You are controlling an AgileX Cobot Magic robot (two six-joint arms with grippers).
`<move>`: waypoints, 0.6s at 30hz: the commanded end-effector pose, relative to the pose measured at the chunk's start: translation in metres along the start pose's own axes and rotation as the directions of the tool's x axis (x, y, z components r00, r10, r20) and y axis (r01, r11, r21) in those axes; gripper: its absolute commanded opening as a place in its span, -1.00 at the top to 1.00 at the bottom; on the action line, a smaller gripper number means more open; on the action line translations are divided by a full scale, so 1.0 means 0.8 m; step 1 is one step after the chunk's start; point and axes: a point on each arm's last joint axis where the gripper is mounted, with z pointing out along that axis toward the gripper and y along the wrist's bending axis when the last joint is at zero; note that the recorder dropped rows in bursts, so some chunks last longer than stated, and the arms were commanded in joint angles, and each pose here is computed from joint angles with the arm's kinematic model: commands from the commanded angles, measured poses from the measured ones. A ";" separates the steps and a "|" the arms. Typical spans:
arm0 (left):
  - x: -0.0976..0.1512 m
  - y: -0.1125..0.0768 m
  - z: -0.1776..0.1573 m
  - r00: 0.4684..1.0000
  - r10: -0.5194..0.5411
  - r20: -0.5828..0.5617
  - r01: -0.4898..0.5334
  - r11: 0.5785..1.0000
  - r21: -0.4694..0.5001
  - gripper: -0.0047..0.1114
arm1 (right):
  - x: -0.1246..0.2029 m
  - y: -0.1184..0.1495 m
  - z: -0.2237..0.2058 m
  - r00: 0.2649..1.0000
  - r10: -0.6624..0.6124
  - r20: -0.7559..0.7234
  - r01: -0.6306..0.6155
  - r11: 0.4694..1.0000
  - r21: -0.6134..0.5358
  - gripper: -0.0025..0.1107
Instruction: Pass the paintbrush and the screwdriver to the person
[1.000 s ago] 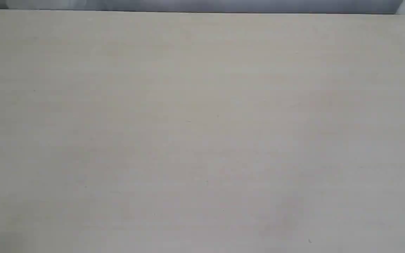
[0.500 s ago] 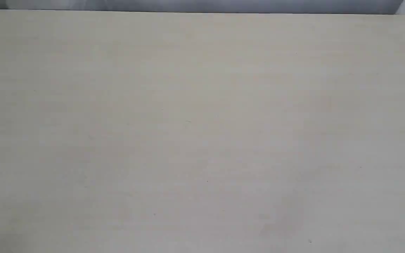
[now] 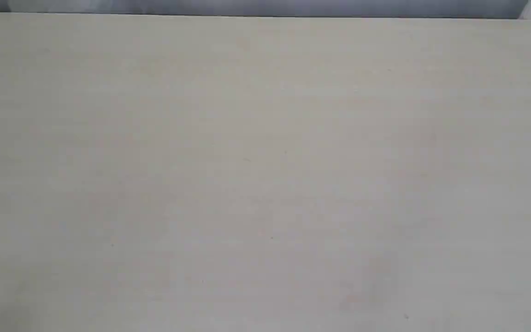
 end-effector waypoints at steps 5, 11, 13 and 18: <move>-0.001 -0.001 0.000 1.000 -0.002 0.012 0.002 1.000 0.007 0.92 | 0.000 0.000 0.000 1.000 -0.021 0.003 0.021 1.000 -0.004 0.88; -0.001 -0.001 0.000 1.000 -0.002 0.012 0.002 1.000 0.007 0.92 | 0.001 0.000 0.000 1.000 -0.010 -0.004 0.010 1.000 -0.004 0.88; 0.000 -0.001 0.000 1.000 -0.005 0.008 0.004 1.000 0.007 0.92 | 0.002 0.000 0.000 1.000 -0.003 -0.010 0.003 1.000 -0.003 0.88; -0.001 -0.001 0.000 1.000 -0.005 0.011 0.004 1.000 0.007 0.92 | 0.002 0.000 0.000 1.000 -0.003 -0.015 0.003 1.000 -0.003 0.88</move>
